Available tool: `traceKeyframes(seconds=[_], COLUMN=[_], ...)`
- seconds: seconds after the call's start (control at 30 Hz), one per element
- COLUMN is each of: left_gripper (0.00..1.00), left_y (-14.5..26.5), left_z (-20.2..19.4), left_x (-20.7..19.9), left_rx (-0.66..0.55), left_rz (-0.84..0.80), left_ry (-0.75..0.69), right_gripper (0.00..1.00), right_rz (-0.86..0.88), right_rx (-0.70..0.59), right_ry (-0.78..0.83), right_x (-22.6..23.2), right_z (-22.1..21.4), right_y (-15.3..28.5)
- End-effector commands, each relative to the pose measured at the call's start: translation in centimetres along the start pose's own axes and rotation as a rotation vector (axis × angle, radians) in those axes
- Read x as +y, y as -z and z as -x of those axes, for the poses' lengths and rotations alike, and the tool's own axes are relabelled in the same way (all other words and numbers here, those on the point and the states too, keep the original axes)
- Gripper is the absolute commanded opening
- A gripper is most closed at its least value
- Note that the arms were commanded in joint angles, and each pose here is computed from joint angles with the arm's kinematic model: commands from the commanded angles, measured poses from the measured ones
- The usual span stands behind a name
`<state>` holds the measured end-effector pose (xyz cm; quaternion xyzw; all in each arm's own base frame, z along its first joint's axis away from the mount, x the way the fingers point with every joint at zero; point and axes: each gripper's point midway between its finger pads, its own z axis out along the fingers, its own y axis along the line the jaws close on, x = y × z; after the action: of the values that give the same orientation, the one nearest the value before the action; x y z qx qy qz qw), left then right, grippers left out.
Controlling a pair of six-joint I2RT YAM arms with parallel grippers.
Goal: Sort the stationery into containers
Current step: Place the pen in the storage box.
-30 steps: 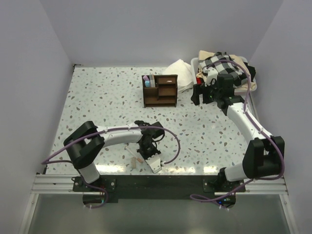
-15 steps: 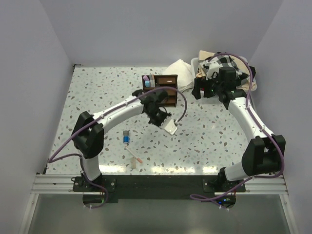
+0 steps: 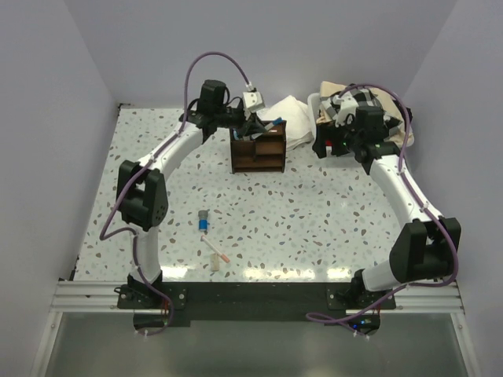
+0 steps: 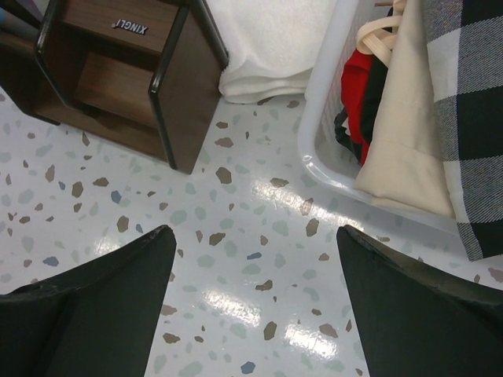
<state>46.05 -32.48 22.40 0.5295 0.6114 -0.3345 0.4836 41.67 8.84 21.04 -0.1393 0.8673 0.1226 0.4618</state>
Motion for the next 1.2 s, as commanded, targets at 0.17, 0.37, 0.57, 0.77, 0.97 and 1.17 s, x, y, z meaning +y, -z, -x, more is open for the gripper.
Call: traceKeyframes(seconds=[0.17,0.37,0.57,0.77,0.97,1.17], left_gripper=[0.00,0.00,0.00,0.00,0.03,0.14], left_y=[0.6,1.3,2.2,2.2,1.7,1.7], left_z=[3.5,1.1,-1.2,-3.3,-4.6,-5.1], left_x=[3.2,4.5,6.2,6.7,6.9,7.1], left_rx=[-0.264,-0.269,-0.258,-0.237,-0.225,-0.214], left_rz=[0.047,0.098,0.144,0.160,0.163,0.182], left_ry=[0.208,0.269,0.304,0.331,0.350,0.355], right_gripper=[0.88,0.88,0.88,0.88,0.88,0.88], right_rz=[-0.018,-0.020,-0.019,-0.015,-0.017,-0.013], right_rx=[-0.021,-0.019,-0.015,-0.009,0.000,0.004], right_ry=[-0.001,-0.005,-0.003,-0.005,-0.002,-0.004], right_x=[-0.6,-0.6,-0.6,-0.4,-0.5,-0.5], right_z=[1.2,0.8,0.4,-0.1,-0.5,-0.9], right_y=[0.0,0.0,0.2,0.2,0.3,0.2])
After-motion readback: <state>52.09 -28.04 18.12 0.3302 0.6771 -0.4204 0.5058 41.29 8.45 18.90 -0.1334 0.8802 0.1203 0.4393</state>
